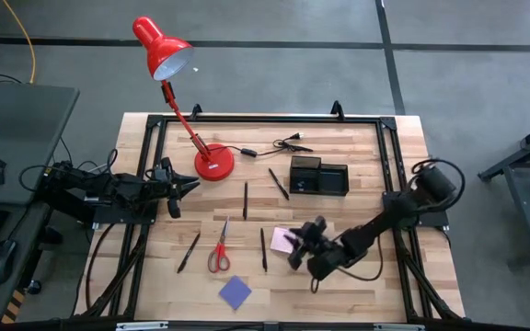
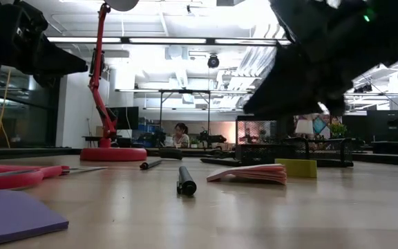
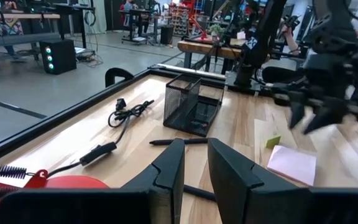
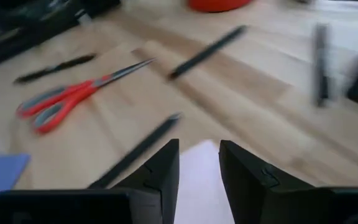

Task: Pick and place office supplies into organizer
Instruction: Put the green eraser into the desk organizer

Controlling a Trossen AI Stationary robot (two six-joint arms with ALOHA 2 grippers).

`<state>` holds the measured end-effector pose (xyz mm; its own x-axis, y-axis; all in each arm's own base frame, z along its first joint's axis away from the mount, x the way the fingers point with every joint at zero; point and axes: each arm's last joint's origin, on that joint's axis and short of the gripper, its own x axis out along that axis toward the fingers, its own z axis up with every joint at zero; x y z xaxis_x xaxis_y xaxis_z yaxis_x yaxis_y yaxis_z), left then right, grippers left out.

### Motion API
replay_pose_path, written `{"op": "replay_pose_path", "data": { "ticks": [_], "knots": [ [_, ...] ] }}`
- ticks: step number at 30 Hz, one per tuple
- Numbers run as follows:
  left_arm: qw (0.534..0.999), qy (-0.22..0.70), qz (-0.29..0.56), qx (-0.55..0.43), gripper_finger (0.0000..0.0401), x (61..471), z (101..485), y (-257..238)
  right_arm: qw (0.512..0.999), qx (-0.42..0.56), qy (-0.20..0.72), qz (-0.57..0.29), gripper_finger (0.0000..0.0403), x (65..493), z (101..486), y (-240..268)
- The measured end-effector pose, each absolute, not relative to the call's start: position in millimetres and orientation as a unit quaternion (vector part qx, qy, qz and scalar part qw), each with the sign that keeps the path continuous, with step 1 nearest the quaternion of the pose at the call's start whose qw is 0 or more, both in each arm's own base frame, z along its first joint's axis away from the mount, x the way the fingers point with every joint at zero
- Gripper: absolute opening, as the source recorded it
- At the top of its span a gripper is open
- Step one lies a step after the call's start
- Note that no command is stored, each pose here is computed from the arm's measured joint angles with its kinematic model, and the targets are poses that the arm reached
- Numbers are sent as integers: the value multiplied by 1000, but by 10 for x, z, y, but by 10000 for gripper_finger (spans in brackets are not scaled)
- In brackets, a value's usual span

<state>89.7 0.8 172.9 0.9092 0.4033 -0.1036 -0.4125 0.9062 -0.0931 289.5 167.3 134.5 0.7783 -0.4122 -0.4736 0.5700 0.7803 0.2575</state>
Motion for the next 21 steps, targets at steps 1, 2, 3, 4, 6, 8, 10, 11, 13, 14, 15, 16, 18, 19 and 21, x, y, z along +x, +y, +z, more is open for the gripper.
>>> {"op": "replay_pose_path", "data": {
  "ticks": [1, 2, 3, 4, 6, 8, 10, 11, 13, 14, 15, 16, 18, 19, 21],
  "knots": [
    [975, 41, 209, -57, 62, 896, 1730, 8, 917, 212, 192, -277, 103, 2845, 1326, 1640],
    [975, 41, 209, -56, 63, 896, 1729, 8, 913, 222, 189, -284, 103, 2797, 1298, 1618],
    [975, 41, 209, -56, 63, 897, 1728, 8, 910, 223, 192, -292, 103, 2747, 1257, 1592],
    [975, 41, 209, -57, 63, 896, 1730, 8, 906, 224, 198, -300, 103, 2706, 1214, 1566],
    [975, 42, 209, -56, 61, 897, 1727, 8, 892, 240, 209, -322, 103, 2631, 1140, 1518],
    [975, 41, 209, -57, 60, 896, 1730, 8, 881, 251, 220, -335, 103, 2592, 1108, 1493],
    [975, 41, 209, -57, 61, 897, 1728, 8, 875, 255, 229, -341, 103, 2571, 1093, 1482],
    [975, 41, 209, -57, 62, 896, 1730, 8, 874, 258, 229, -342, 103, 2572, 1092, 1481],
    [975, 41, 209, -57, 63, 896, 1730, 8, 875, 263, 226, -338, 106, 2580, 1098, 1490],
    [975, 41, 209, -57, 63, 896, 1729, 8, 875, 262, 226, -337, 109, 2578, 1100, 1498],
    [975, 41, 209, -56, 63, 896, 1729, 8, 877, 257, 226, -337, 114, 2580, 1108, 1505],
    [975, 41, 209, -56, 62, 896, 1730, 8, 879, 255, 223, -337, 122, 2588, 1117, 1509],
    [975, 41, 209, -57, 61, 896, 1730, 8, 879, 253, 223, -337, 139, 2595, 1127, 1513],
    [975, 41, 209, -56, 60, 896, 1728, 8, 879, 251, 225, -338, 149, 2593, 1128, 1513],
    [975, 41, 209, -56, 61, 896, 1730, 8, 879, 250, 231, -334, 170, 2595, 1127, 1517]
  ]
}}
